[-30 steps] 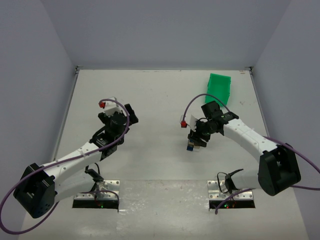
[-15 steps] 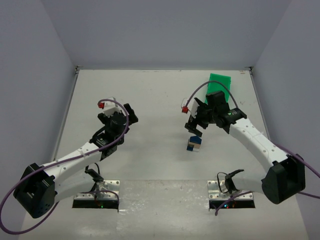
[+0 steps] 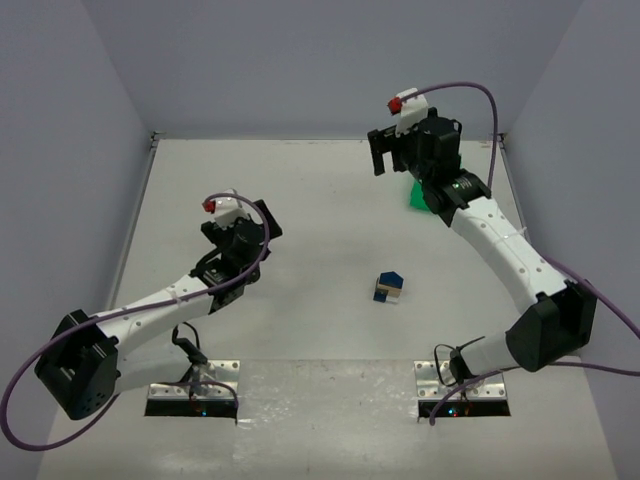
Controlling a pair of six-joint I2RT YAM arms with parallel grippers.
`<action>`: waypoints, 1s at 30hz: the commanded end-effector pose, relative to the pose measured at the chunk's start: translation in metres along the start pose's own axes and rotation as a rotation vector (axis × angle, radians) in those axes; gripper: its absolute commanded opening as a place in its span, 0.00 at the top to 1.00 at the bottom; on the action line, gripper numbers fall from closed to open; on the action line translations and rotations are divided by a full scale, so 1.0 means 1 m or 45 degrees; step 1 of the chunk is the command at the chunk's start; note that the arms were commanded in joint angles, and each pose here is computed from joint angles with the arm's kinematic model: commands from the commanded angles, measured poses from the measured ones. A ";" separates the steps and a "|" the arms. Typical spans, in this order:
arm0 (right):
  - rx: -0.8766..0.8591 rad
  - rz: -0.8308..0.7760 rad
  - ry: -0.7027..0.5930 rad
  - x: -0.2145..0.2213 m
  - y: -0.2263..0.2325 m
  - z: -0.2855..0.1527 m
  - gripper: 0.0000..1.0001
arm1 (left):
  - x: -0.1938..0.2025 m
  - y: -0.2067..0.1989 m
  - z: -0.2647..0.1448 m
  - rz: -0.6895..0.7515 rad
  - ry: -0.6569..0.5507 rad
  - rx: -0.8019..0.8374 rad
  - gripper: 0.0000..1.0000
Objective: Build the wood block tower
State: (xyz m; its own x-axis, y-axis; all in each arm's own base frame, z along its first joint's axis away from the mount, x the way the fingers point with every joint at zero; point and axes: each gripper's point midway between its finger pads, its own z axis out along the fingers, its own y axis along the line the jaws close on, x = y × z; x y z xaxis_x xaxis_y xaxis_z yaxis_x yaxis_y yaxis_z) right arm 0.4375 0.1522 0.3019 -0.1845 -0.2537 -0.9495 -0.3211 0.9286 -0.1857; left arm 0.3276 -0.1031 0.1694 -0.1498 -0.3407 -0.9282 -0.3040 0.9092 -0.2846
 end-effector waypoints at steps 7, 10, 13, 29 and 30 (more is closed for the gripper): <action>0.480 0.677 0.373 0.167 -0.038 -0.063 0.01 | -0.016 0.011 -0.014 -0.117 -0.110 0.054 0.00; 0.546 0.727 0.476 0.224 -0.031 -0.091 0.01 | -0.010 0.011 -0.017 -0.146 -0.091 0.094 0.00; 0.594 0.750 0.556 0.269 -0.024 -0.115 0.01 | -0.013 0.016 -0.020 -0.185 -0.105 0.088 0.00; 0.779 0.912 0.274 0.256 -0.047 -0.151 0.01 | -0.010 0.018 -0.023 -0.186 -0.106 0.113 0.00; 0.792 0.917 0.261 0.257 -0.048 -0.153 0.01 | -0.011 0.018 -0.024 -0.187 -0.107 0.114 0.00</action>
State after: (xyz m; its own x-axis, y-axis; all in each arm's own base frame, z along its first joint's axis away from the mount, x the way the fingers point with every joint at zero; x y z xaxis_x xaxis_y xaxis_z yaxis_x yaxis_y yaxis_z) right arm 0.2638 0.0154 0.0985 -0.4271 0.3979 -0.8119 0.3942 0.8901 0.2288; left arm 0.3007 -0.0855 0.1661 -0.0735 -0.4121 -0.9082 -0.2590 0.8873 -0.3817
